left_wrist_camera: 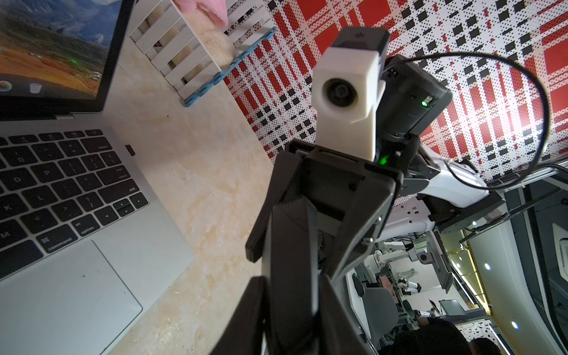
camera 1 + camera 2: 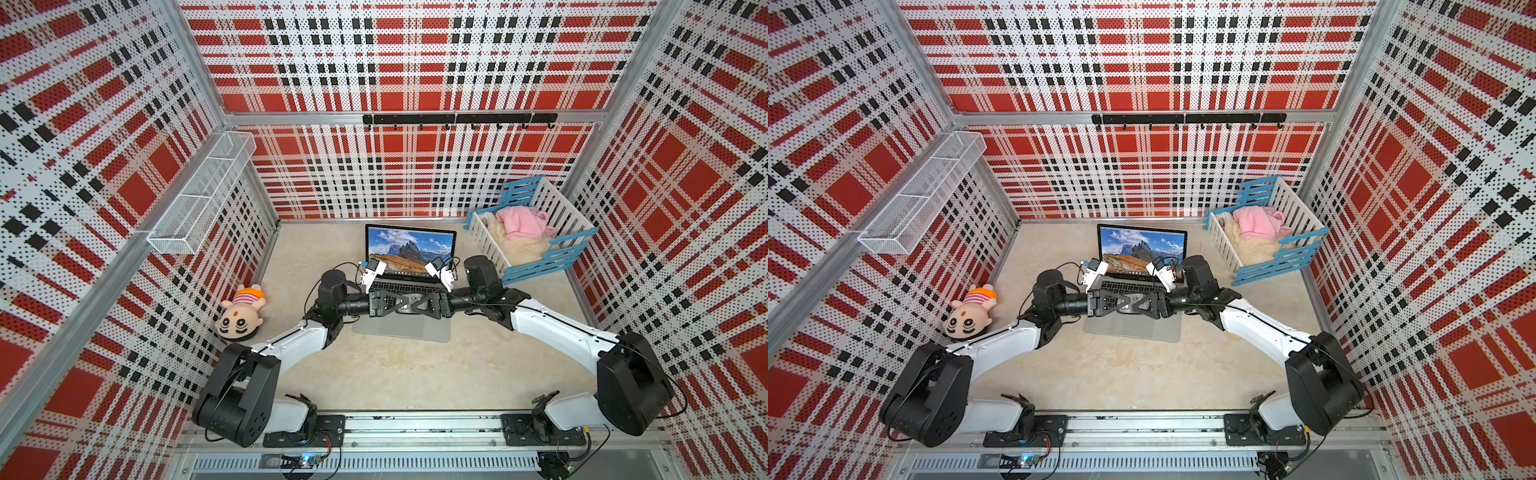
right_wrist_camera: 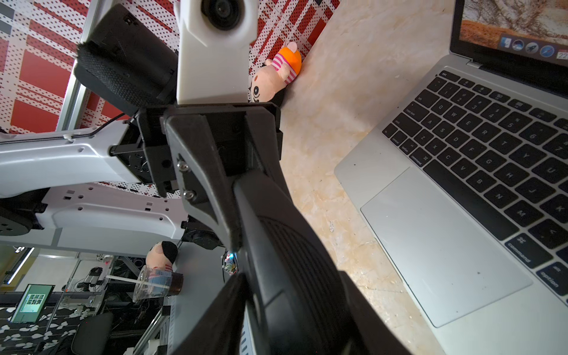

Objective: Remove the wireless mouse receiver from the laptop
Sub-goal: Remove the lid from the mouse.

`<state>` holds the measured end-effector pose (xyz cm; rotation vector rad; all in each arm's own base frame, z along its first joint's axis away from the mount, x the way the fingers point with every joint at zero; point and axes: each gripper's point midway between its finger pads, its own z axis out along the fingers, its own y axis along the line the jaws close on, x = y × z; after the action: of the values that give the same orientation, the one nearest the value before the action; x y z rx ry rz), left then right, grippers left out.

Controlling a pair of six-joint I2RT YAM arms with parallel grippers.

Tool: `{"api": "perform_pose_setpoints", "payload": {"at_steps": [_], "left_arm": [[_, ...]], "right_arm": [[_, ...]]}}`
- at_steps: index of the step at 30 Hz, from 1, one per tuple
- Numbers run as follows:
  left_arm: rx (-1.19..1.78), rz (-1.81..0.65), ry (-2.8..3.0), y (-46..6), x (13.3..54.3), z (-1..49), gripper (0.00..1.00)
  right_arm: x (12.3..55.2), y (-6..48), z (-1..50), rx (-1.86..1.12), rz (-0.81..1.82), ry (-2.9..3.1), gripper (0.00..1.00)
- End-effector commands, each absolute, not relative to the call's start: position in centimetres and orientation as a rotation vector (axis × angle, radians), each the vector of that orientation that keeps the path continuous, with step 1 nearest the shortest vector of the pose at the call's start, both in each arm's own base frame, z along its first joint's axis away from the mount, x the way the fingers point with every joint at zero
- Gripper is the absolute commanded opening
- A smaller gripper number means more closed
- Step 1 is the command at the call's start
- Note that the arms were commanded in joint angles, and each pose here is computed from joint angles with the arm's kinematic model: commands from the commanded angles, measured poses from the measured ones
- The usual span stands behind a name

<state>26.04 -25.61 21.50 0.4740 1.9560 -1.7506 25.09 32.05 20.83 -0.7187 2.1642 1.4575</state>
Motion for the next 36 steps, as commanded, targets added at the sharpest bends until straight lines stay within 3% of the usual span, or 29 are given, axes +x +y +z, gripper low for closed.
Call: {"api": "perform_pose_setpoints", "payload": {"at_steps": [1, 18, 36], "left_arm": [[0.541, -1.736, 1.885, -25.7, 26.1, 23.5, 0.0], [0.538, -1.739, 1.887, -25.6, 26.1, 23.4, 0.0], [0.498, -1.777, 1.93, -25.9, 26.3, 23.0, 0.0]], "right_arm": [[25.3, 32.6, 22.1, -0.753, 1.467, 2.107, 0.49], [25.1, 32.5, 22.1, -0.766, 1.464, 2.098, 0.47], [25.6, 32.8, 23.0, -0.759, 1.453, 2.08, 0.76]]}}
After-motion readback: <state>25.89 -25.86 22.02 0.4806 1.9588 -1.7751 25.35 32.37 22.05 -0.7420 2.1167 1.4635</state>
